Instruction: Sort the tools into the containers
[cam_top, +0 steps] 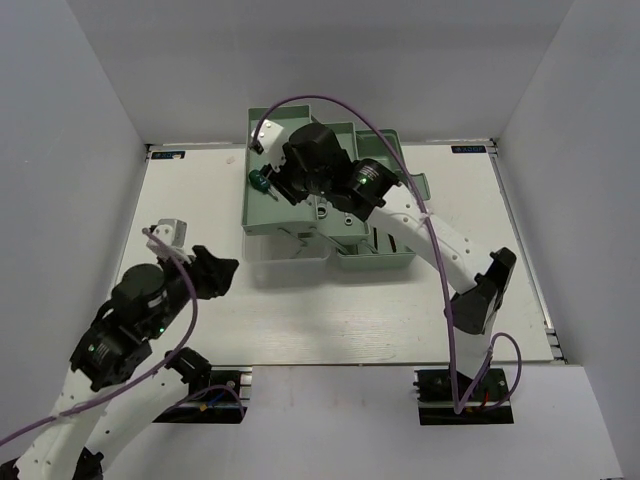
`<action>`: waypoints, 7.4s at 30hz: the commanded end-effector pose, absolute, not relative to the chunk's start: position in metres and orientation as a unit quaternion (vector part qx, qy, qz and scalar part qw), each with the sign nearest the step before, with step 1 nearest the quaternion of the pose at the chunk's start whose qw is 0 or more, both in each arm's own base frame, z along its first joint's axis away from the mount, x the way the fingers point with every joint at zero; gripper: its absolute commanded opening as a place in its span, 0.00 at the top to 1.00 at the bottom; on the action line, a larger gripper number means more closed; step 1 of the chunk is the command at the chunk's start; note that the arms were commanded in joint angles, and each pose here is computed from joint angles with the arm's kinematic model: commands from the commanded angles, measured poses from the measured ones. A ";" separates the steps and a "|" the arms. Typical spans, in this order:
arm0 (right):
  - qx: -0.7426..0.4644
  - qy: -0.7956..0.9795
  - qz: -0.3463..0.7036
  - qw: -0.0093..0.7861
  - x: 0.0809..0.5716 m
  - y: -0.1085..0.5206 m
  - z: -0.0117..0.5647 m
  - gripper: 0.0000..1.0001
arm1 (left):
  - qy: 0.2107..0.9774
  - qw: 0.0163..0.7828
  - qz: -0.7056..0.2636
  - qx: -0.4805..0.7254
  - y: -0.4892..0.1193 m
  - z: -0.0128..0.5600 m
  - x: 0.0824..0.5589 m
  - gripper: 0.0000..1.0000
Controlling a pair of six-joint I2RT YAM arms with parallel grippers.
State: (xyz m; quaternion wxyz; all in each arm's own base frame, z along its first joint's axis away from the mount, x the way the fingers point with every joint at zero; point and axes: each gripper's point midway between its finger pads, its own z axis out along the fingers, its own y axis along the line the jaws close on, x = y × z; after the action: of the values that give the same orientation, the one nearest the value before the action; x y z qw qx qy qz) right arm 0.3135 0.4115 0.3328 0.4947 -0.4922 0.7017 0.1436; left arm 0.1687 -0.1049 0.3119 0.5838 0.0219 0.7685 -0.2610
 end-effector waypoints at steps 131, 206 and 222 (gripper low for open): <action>-0.728 0.521 0.066 0.441 0.214 0.334 0.334 1.00 | 0.693 0.506 -0.389 -0.335 -0.154 0.121 0.309 0.29; -0.159 0.882 0.218 0.386 0.387 0.092 0.152 0.47 | 0.825 0.442 -0.339 -0.100 -0.247 0.194 0.399 0.24; -0.088 0.915 -0.007 0.393 0.400 0.014 0.162 0.38 | 0.846 0.449 -0.278 -0.073 -0.231 0.185 0.393 0.23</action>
State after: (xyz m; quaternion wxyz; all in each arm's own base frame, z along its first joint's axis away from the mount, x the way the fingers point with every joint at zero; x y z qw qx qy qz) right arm 0.3856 0.0631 0.1260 0.3528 -0.1313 0.9169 0.1322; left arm 0.3942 -0.2447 0.1529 0.4089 -0.0850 0.8566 -0.3030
